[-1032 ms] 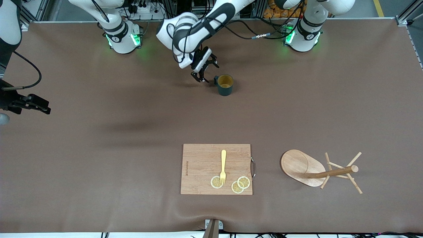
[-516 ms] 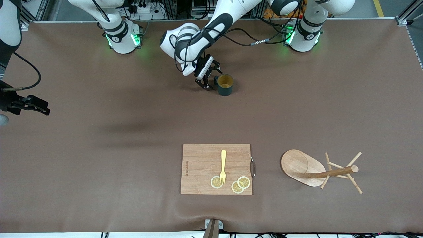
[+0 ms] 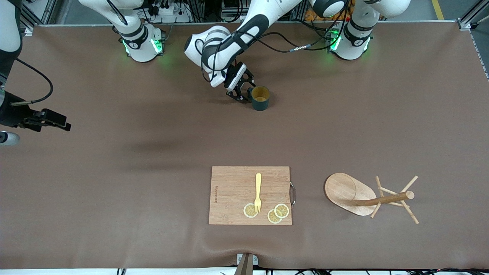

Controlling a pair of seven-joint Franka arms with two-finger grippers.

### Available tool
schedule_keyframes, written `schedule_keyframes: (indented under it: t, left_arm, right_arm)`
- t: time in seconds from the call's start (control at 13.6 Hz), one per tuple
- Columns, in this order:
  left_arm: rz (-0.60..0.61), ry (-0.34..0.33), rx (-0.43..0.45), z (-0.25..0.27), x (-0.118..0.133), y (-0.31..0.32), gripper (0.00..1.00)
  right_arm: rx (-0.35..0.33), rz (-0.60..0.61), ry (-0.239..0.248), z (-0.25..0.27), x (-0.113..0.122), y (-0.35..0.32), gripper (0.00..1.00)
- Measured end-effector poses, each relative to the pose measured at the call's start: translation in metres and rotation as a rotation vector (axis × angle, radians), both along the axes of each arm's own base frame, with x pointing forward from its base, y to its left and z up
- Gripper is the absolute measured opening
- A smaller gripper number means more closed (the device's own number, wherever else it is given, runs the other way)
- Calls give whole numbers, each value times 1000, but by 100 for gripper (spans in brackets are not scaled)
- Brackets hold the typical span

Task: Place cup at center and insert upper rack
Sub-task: 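Lower the left gripper and grasp the teal mug by its handle, then lift the mug with the left gripper and carry it toward the stand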

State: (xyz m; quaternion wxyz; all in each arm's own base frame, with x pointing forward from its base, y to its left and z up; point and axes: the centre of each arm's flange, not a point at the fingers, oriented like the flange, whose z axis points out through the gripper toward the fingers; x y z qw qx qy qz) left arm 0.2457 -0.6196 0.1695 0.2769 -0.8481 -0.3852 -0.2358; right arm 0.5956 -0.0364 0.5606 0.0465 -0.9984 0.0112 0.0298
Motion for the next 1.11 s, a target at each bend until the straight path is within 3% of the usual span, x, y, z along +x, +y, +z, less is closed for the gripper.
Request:
schedule_keyframes:
  t: [0.07, 0.22, 0.37, 0.44, 0.88, 1.11]
  left_arm:
    - [0, 0, -1, 0, -1, 0, 55]
    - [2, -1, -4, 0, -3, -1, 49]
    - [3, -2, -5, 1, -4, -2, 26]
    - [3, -2, -6, 1, -4, -2, 21]
    - [-7, 5, -21, 8, -2, -7, 21]
    - [-40, 12, -76, 50, 10, -17, 21]
  right_arm:
    - [2, -2, 15, -1, -2, -1, 100]
    - [3, -5, 27, -2, -3, -4, 100]
    - [5, -12, 45, -2, -6, -8, 100]
    - [5, -15, 53, -3, -7, -10, 100]
    - [-15, -17, 58, -2, -8, -14, 100]
    - [-16, -16, 64, -2, -9, -15, 100]
